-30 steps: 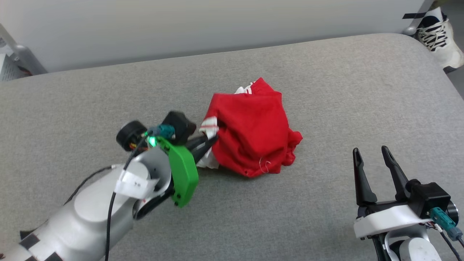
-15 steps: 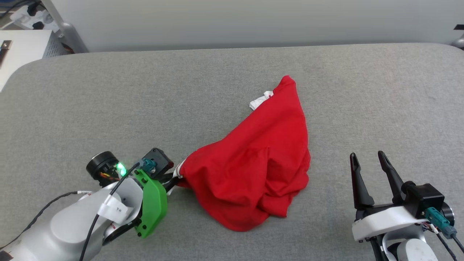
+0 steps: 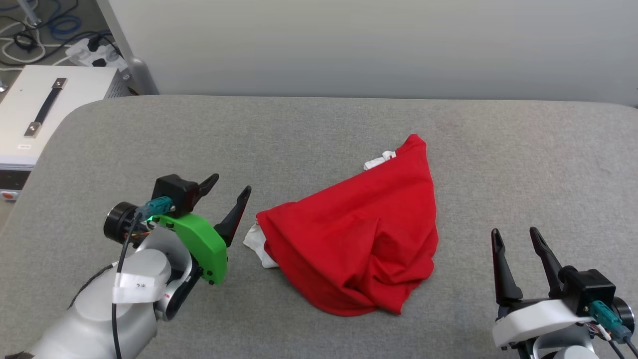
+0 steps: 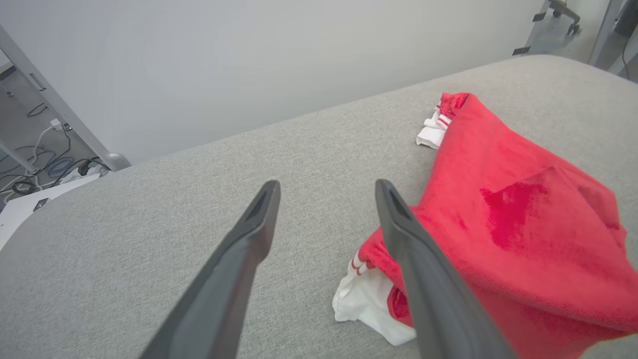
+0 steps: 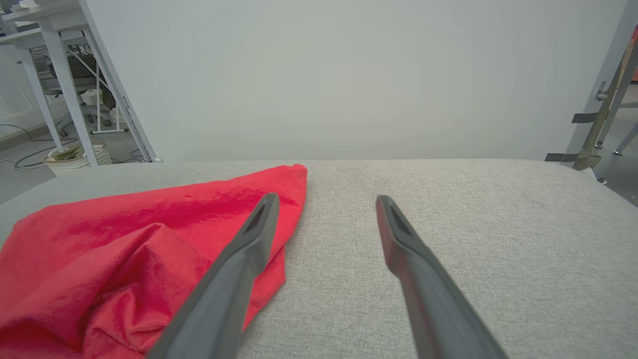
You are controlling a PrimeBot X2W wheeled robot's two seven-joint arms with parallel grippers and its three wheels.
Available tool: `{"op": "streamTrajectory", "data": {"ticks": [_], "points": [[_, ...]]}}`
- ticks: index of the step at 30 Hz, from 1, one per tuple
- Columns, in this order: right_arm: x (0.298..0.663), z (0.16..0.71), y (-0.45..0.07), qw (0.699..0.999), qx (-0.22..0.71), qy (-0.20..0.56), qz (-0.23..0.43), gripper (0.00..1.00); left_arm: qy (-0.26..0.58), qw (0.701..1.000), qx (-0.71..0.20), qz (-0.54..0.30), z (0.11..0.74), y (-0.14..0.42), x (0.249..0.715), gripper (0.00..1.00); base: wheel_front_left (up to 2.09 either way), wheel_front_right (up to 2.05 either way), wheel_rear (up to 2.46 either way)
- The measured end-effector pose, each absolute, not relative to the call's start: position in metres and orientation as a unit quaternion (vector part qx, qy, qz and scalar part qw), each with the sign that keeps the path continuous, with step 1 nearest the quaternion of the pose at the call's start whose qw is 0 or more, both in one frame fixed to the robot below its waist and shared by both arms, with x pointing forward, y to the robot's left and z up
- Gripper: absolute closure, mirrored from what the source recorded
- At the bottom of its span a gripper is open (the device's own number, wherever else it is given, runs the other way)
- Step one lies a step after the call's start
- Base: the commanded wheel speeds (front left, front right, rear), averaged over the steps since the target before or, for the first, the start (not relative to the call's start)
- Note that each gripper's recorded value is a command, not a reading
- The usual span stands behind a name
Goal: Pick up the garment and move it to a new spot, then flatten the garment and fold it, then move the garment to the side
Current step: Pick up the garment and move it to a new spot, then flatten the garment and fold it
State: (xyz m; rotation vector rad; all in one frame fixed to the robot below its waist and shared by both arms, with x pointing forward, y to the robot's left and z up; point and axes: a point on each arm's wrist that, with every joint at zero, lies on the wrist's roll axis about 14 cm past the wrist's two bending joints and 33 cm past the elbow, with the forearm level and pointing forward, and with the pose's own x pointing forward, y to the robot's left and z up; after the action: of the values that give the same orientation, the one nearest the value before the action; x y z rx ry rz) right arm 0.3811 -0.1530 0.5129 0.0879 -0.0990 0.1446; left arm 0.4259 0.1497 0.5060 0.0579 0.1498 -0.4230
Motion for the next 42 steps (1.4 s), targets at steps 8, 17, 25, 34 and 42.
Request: {"op": "streamTrajectory", "data": {"ticks": [8, 17, 25, 34, 42], "points": [[0.375, 0.517, -0.147, 0.994, 0.039, -0.053, 0.083, 0.0, -0.043, 0.991, -0.056, -0.113, 0.563, 0.17, 0.401, 0.0, 0.0, 0.0, 0.0], [0.372, 0.513, -0.142, 0.994, 0.036, -0.044, 0.091, 0.0, -0.055, 0.988, -0.133, -0.064, 0.542, 0.166, 0.357, 0.0, 0.0, 0.0, 0.0], [0.38, 0.497, -0.126, 0.992, 0.018, 0.014, 0.122, 0.0, -0.06, 0.988, -0.125, -0.068, 0.536, 0.163, 0.355, 0.0, 0.0, 0.0, 0.0], [0.412, 0.454, -0.095, 0.938, -0.06, 0.252, 0.231, 0.0, -0.048, 0.99, -0.123, -0.052, 0.523, 0.17, 0.364, 0.0, 0.0, 0.0, 0.0], [0.439, 0.43, -0.087, 0.882, -0.075, 0.398, 0.242, 0.0, -0.035, 0.992, -0.119, -0.02, 0.51, 0.187, 0.362, 0.0, 0.0, 0.0, 0.0]]}}
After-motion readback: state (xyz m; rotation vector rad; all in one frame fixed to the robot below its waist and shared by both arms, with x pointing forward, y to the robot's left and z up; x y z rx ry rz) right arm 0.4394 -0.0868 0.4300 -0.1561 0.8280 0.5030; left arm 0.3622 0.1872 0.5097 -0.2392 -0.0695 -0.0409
